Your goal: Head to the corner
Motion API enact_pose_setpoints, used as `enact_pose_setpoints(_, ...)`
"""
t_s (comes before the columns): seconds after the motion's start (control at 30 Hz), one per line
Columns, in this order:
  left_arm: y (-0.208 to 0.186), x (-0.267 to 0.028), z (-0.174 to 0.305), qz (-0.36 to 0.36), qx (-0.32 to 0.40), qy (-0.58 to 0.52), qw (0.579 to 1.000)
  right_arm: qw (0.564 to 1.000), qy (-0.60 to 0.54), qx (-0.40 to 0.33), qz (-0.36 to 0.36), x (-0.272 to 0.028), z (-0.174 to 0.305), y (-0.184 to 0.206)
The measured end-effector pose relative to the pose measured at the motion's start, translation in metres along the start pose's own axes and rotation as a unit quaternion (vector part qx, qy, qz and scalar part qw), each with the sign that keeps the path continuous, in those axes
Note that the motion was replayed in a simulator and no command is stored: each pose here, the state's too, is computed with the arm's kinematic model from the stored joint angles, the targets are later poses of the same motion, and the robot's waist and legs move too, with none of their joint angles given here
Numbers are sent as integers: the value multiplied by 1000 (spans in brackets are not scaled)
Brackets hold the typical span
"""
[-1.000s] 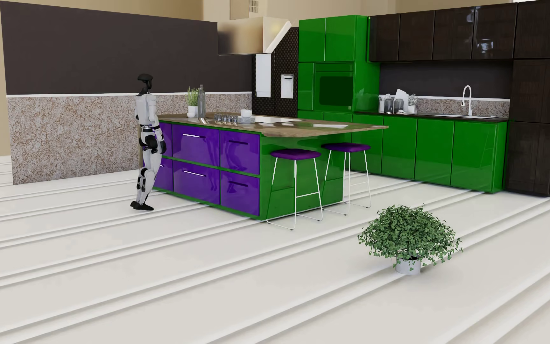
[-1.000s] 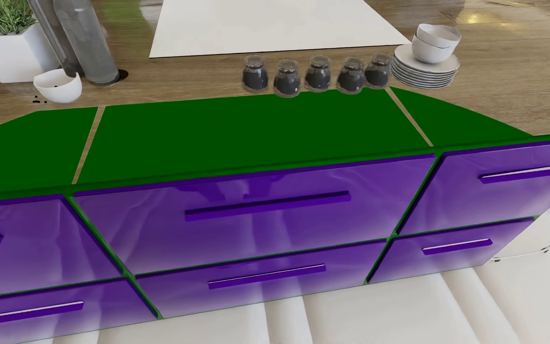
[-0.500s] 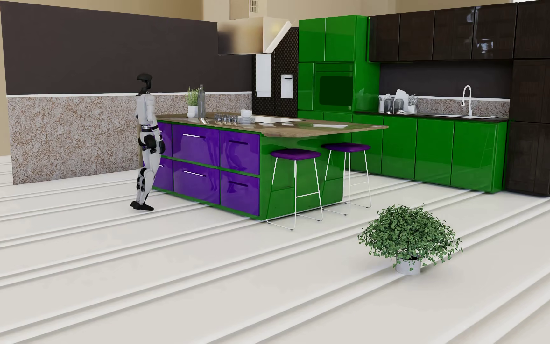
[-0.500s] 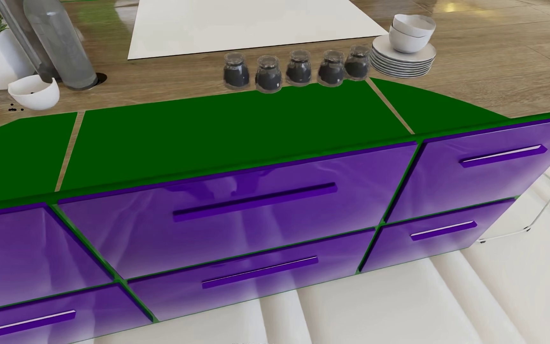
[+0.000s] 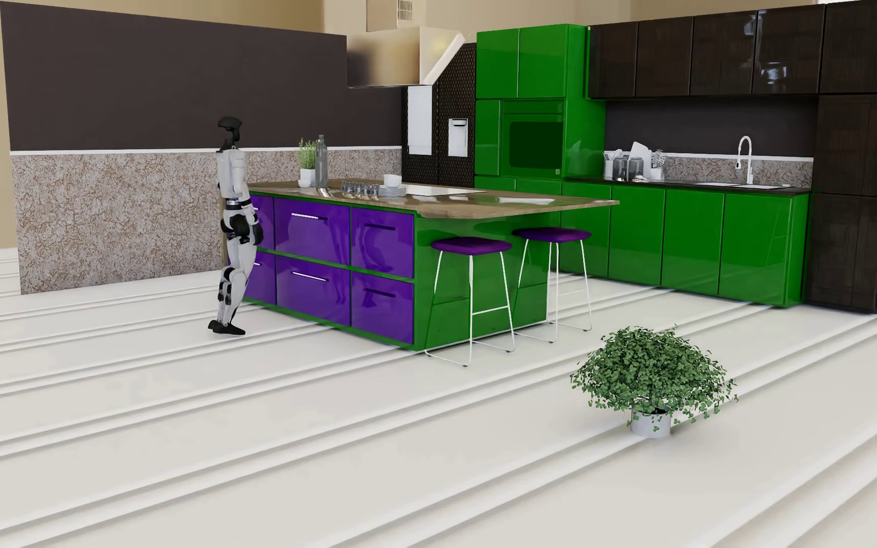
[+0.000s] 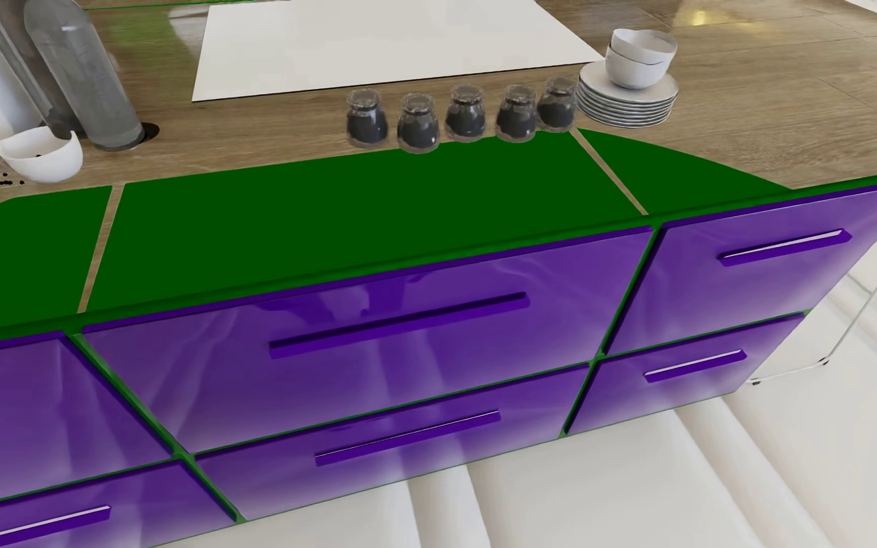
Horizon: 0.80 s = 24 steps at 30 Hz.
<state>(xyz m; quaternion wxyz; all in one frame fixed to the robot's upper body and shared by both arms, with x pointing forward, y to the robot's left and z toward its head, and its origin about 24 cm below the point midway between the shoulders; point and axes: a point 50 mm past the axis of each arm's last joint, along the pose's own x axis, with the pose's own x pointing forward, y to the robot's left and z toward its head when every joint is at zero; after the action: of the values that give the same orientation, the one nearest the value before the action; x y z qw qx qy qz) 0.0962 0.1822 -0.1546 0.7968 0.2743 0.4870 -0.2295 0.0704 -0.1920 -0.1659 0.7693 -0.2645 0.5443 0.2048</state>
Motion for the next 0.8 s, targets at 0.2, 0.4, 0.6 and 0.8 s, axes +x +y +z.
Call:
enact_pose_setpoints(0.2, 1, 0, 1, 0, 4, -1, 1000, 1000, -5, -10, 4, -1, 1, 1)
enact_pose_setpoints(0.4, 2, 0, 0, 3, -2, 0, 1000, 1000, -1, 8, -3, 0, 0, -1)
enact_pose_setpoints(0.6, 0, 0, 0, 0, -2, -1, 1000, 1000, 0, -1, -1, 0, -1, -1)
enact_pose_setpoints(0.8, 0, 0, 1, 4, -12, -2, 1000, 1000, -5, 10, -2, -1, 0, 0)
